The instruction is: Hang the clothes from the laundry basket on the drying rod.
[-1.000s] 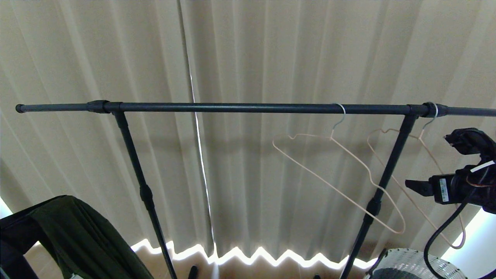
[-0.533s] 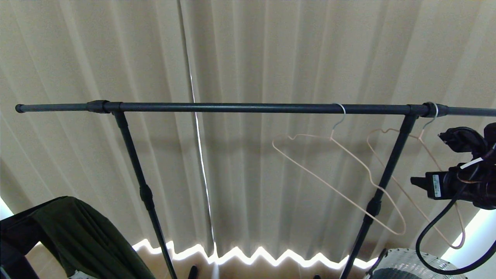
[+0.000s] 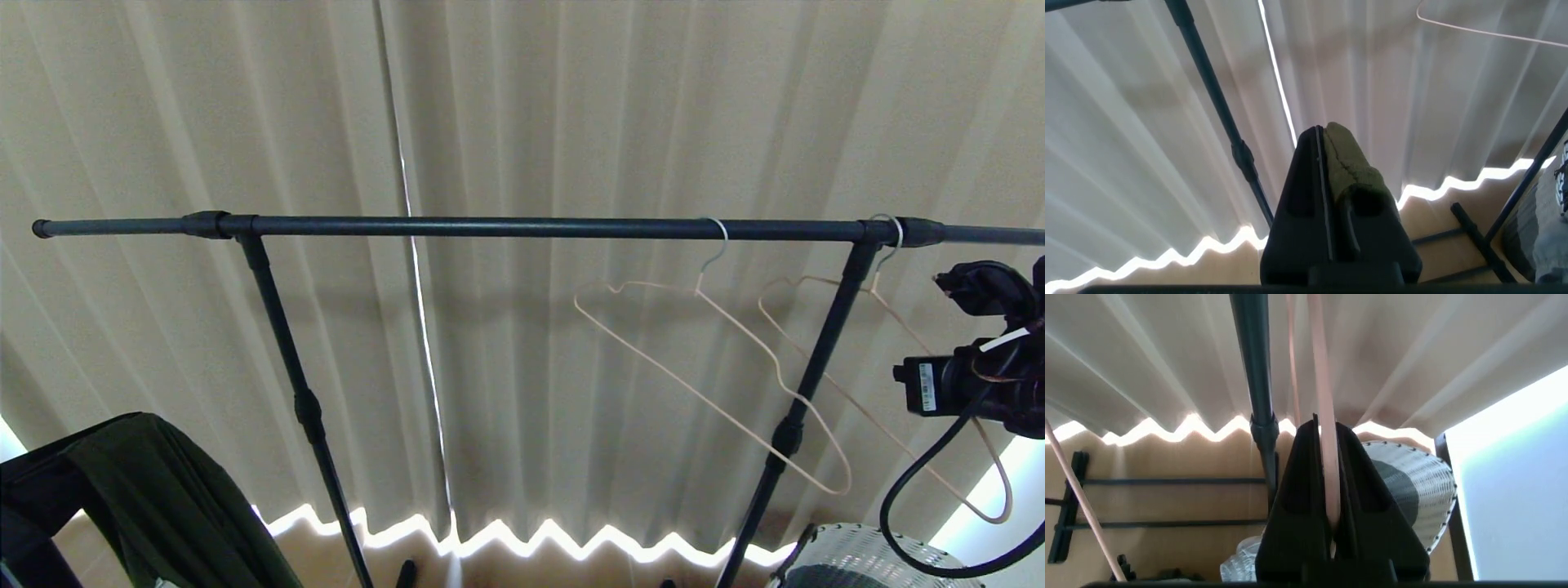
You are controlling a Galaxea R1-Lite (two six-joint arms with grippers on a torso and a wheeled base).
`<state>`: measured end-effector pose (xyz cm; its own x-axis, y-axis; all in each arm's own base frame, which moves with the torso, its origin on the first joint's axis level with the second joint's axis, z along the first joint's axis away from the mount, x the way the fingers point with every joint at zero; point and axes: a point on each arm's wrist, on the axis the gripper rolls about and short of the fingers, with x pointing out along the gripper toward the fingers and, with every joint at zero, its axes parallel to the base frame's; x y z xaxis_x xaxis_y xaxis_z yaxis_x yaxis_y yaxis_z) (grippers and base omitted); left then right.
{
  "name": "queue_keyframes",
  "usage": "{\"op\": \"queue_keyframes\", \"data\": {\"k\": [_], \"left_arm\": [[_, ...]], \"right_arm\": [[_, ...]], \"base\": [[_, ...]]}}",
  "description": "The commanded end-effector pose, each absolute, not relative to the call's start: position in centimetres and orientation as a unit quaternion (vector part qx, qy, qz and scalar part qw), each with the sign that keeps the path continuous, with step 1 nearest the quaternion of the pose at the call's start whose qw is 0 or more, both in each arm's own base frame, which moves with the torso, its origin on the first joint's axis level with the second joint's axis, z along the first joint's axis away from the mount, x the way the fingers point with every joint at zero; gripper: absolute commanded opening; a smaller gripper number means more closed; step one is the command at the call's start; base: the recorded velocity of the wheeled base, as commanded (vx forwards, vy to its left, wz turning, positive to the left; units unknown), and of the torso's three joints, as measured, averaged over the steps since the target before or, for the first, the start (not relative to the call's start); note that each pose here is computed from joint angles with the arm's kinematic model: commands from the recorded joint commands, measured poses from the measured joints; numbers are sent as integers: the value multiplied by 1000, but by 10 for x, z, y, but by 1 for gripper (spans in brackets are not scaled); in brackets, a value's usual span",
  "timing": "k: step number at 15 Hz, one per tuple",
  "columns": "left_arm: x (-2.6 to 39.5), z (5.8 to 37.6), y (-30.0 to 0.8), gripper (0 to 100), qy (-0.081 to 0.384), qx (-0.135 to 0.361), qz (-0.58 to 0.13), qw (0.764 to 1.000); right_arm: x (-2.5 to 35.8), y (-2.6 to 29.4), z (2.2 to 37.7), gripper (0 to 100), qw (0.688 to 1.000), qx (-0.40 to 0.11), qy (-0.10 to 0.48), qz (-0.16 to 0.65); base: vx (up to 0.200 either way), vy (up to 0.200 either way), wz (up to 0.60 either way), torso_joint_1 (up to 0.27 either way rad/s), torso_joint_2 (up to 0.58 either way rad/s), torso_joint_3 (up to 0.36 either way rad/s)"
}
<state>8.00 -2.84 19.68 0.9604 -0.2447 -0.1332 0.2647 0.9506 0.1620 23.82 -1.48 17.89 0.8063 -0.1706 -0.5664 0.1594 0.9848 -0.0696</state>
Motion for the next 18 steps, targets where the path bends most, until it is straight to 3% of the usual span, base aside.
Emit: {"op": "queue_keyframes", "data": {"k": [1, 7, 14, 18], "left_arm": [[80, 197, -28, 0, 55, 89, -129, 986], [79, 197, -28, 0, 54, 90, -129, 986], [79, 197, -28, 0, 53, 96, -127, 986], [79, 196, -28, 0, 54, 97, -127, 986]], "right_arm": [[229, -15, 188, 0, 956, -8, 279, -88], [194, -13, 207, 0, 969, -10, 231, -89], [180, -12, 206, 0, 971, -12, 224, -86], [180, -11, 206, 0, 971, -11, 225, -85]], "base": [[0, 0, 0, 0, 0, 0], [0, 0, 0, 0, 0, 0], [0, 0, 0, 0, 0, 0], [-200, 0, 0, 2, 2, 1]]}}
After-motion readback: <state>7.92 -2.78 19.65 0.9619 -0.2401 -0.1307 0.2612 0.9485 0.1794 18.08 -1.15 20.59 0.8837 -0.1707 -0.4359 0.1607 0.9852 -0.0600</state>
